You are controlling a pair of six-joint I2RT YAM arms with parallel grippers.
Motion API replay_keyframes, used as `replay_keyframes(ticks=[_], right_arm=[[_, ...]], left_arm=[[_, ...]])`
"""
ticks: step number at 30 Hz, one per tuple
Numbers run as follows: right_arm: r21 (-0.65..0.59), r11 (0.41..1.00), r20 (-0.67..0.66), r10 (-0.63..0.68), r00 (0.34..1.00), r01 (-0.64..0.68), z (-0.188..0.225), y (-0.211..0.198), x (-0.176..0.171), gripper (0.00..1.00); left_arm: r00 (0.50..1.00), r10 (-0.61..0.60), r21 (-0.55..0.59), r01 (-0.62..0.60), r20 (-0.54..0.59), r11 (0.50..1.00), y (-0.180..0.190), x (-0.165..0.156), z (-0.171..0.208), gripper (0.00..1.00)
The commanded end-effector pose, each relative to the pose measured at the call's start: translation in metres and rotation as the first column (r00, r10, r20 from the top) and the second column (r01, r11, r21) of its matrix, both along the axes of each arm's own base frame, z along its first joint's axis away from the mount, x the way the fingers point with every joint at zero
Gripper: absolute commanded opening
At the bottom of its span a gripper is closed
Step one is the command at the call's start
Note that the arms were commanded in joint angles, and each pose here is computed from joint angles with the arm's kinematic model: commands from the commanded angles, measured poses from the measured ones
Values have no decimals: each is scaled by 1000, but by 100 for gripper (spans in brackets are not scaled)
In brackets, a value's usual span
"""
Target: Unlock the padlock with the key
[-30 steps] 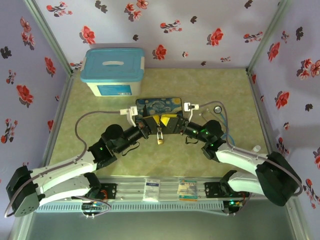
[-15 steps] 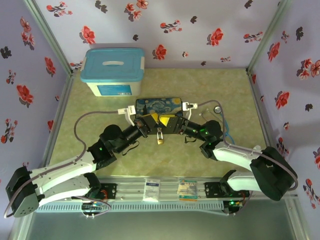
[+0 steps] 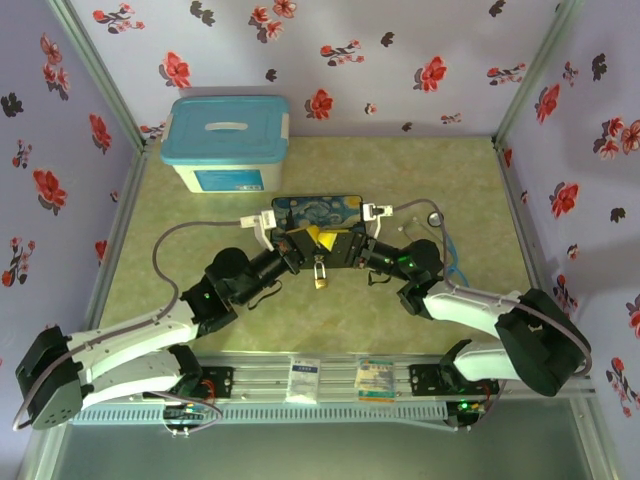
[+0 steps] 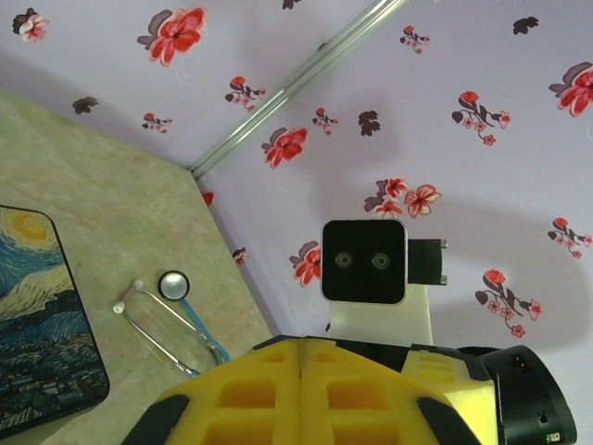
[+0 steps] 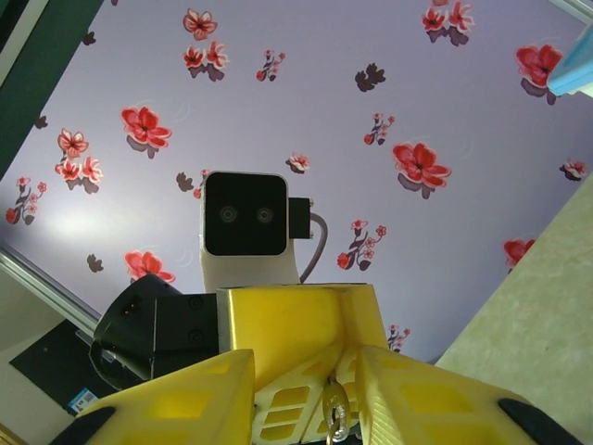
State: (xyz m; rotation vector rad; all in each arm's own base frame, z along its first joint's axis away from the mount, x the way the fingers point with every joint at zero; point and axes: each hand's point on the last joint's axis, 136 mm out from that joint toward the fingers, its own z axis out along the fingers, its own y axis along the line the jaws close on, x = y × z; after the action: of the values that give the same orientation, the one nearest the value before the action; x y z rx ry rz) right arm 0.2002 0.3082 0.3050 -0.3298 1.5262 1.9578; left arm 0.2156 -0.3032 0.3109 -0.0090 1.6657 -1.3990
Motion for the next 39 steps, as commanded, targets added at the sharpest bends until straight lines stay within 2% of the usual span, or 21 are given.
replay_keyframes(ticks=[1, 5, 11, 14, 25, 34, 39], right_arm=[[46, 999, 44, 21, 999, -23, 11, -3, -9, 34], [47, 999, 34, 3, 999, -5, 8, -7, -10, 39], [46, 999, 35, 2, 999, -4, 6, -9, -12, 38], [48, 999, 39, 3, 999, -5, 7, -9, -13, 33], [64, 998, 58, -13, 998, 9, 15, -11, -12, 30], [60, 998, 56, -25, 998, 22, 13, -10, -8, 20], [64, 997, 57, -39, 998, 35, 13, -10, -6, 18]], left_arm=[[999, 16, -62, -13, 44, 998, -1, 3, 26, 0], [999, 16, -78, -13, 45, 997, -1, 4, 28, 0], [998, 29, -84, -23, 64, 996, 3, 6, 38, 0], [998, 7, -88, -1, 62, 996, -3, 6, 38, 0], [999, -9, -103, 13, 33, 995, -8, 7, 29, 0], [999, -9, -107, 12, 31, 994, -7, 7, 28, 0], [1000, -17, -117, 16, -3, 993, -10, 8, 17, 0]])
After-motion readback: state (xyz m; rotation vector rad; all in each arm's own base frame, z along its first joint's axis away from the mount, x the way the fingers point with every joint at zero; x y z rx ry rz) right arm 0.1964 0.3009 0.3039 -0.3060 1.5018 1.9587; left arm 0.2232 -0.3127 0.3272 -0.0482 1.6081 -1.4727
